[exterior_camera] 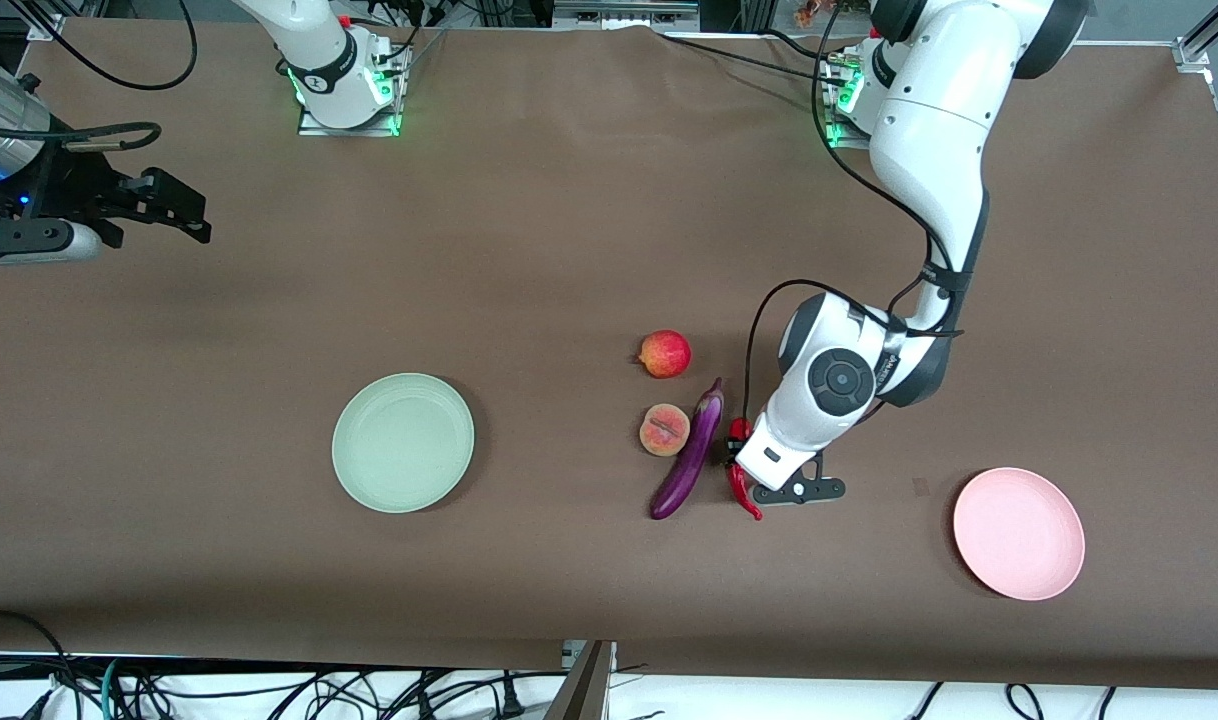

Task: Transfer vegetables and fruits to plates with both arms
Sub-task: 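Reach the left gripper to the red chili and grasp it, then carry the chili to the pink plate while the right gripper grasps the peach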

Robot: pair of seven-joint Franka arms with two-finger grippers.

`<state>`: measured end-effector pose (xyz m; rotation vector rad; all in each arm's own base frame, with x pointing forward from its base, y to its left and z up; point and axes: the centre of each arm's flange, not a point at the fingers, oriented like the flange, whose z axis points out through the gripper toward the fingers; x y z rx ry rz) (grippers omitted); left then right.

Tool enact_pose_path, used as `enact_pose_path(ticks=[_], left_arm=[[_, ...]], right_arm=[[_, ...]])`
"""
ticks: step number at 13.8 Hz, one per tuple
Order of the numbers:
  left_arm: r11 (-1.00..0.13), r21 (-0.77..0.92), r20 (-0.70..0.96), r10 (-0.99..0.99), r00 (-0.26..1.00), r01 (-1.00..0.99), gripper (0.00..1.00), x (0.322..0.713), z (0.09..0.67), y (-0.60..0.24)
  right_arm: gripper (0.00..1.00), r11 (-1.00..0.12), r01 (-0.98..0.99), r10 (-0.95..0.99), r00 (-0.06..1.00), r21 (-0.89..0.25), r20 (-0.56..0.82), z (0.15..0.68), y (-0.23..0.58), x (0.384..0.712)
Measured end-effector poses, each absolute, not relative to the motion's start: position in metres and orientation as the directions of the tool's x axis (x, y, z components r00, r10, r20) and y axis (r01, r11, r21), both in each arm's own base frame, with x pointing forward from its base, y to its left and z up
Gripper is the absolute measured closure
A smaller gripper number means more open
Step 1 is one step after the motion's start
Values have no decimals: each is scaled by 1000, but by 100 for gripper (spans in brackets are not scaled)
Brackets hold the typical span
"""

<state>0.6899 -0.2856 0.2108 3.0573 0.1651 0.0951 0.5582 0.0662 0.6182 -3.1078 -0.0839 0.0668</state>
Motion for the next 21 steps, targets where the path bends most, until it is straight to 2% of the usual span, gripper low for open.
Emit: enact_pose_path(ticks=[8, 9, 10, 11, 14, 17, 21], left_arm=[[-991, 81, 67, 115, 991, 110, 0, 687, 181, -291], [-991, 83, 72, 116, 991, 110, 5, 687, 180, -291], [-990, 84, 75, 116, 990, 110, 5, 688, 179, -291], [-990, 84, 76, 116, 990, 110, 12, 688, 178, -291], [-990, 86, 78, 116, 990, 109, 47, 688, 179, -291], [-990, 88, 86, 115, 990, 107, 75, 690, 182, -292], [-996, 67, 119, 60, 991, 52, 76, 713, 211, -254]], right_arm=[[0, -998, 53, 55, 998, -32, -42, 618, 66, 558], [0, -998, 53, 55, 998, -32, -42, 618, 66, 558], [0, -998, 53, 55, 998, -32, -42, 618, 66, 558], [0, -998, 53, 54, 998, -32, -41, 618, 66, 558], [0, -998, 53, 54, 998, -32, -38, 619, 66, 559], [0, -998, 51, 51, 999, -33, -16, 619, 65, 562], [0, -998, 46, 45, 999, -35, 17, 621, 63, 567]])
